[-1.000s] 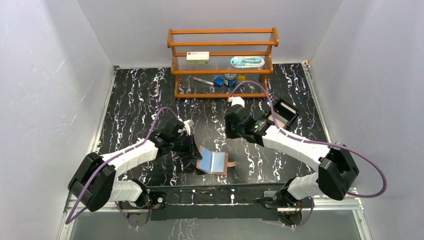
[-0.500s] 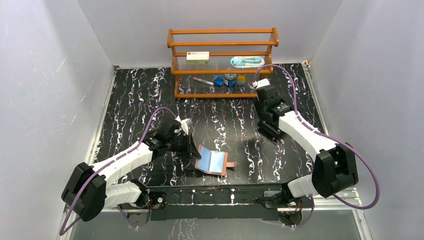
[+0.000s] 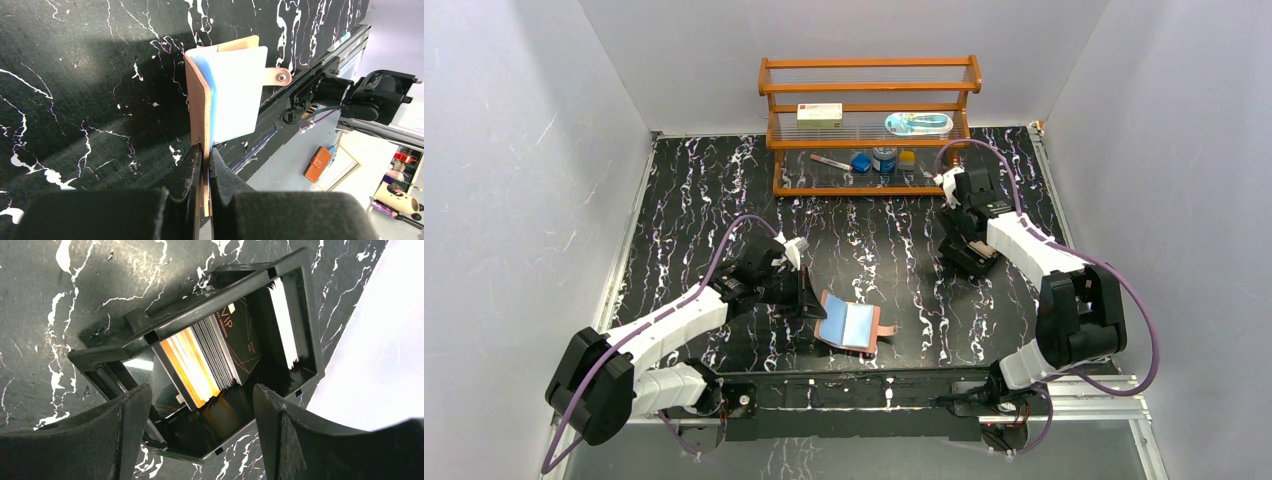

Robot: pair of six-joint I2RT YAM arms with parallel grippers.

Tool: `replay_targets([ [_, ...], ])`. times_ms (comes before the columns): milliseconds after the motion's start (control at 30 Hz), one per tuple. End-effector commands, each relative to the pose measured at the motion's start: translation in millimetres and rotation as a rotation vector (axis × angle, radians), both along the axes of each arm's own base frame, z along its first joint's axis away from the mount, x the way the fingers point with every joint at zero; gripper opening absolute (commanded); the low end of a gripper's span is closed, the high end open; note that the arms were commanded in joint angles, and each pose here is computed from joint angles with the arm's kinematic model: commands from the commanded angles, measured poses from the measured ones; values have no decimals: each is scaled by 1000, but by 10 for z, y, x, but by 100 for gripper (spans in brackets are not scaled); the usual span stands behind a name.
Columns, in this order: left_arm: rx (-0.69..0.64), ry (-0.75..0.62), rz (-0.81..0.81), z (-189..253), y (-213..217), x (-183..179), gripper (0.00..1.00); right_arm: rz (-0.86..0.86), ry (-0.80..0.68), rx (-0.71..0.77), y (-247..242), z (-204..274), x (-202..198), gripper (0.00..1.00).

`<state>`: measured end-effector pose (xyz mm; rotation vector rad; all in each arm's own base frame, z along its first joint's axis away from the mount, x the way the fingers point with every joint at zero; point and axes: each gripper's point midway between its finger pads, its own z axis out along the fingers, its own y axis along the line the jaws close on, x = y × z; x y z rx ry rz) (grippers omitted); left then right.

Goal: Put the credit cards into the card holder
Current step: Adjust the credit card in the storage box.

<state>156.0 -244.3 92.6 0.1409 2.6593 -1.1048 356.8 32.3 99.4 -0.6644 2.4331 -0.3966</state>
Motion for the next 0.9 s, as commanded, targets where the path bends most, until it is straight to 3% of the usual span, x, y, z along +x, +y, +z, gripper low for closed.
replay_targets([
  [0,-54,-18,-38,146,-69,-39,0,103,-24,-49,-13,-22,45,82],
  [333,-52,-9,-44,111,-60,-67,0,134,14,-81,-44,-287,15,83],
  [867,-45,-11,-36,90,-57,-45,0,120,-139,-231,-242,-142,273,78],
])
